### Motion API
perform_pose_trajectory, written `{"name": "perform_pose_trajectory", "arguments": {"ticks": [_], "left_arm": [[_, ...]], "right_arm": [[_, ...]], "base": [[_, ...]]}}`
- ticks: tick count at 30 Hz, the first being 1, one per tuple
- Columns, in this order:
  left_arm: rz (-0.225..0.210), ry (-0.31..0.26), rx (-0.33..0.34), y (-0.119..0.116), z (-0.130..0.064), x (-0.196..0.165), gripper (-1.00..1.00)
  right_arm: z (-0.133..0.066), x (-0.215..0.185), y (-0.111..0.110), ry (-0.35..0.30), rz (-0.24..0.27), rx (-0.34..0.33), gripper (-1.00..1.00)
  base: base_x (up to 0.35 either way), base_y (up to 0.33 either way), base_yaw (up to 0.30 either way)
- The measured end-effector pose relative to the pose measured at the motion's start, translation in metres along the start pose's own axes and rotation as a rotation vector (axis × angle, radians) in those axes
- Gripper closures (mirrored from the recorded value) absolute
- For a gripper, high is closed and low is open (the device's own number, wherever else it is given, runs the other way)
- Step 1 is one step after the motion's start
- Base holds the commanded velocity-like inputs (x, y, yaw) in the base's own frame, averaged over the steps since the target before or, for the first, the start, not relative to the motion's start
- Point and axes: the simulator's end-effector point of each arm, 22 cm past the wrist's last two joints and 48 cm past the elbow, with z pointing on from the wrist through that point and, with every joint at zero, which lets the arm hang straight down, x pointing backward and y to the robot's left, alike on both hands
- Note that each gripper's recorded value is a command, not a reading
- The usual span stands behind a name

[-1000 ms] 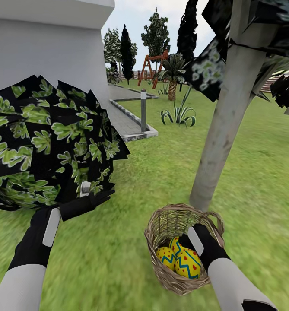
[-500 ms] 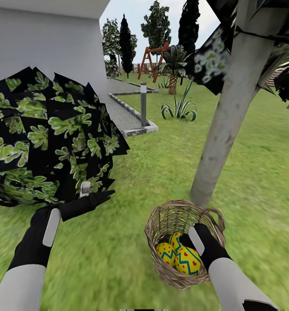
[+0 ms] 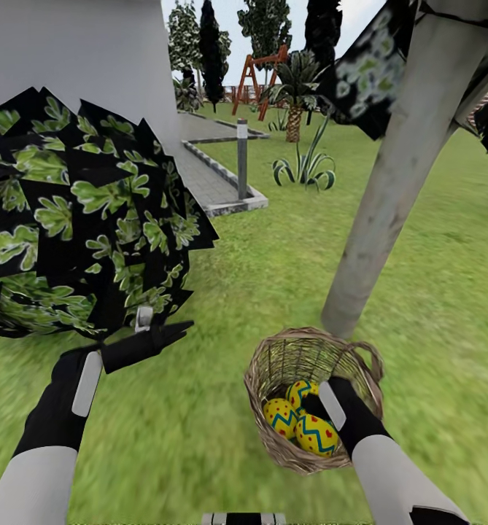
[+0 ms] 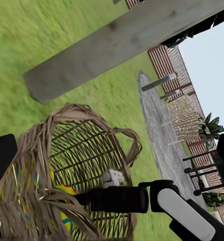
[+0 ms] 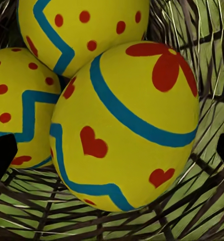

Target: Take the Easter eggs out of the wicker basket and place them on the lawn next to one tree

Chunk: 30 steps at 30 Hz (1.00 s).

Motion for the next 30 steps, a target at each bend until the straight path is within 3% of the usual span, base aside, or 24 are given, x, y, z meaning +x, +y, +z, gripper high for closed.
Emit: {"name": "perform_pose_trajectory", "arguments": {"ticks": [10, 27, 30], "left_arm": [[-0.034, 0.016, -0.017, 0.022, 0.005, 0.011, -1.0], [-0.05, 0.025, -0.025, 0.033, 0.008, 0.017, -1.0], [-0.051, 0.025, -0.025, 0.033, 0.008, 0.017, -1.0]], "right_arm": [[0.019, 0.014, 0.001, 0.036, -0.004, 0.0, -1.0], [0.028, 0.016, -0.004, 0.038, -0.001, 0.016, -1.0], [0.028, 0.011, -0.004, 0.015, 0.007, 0.018, -1.0]], "base": [[0.0, 0.0, 0.0], [0.0, 0.0, 0.0], [0.0, 0.0, 0.0]]}}
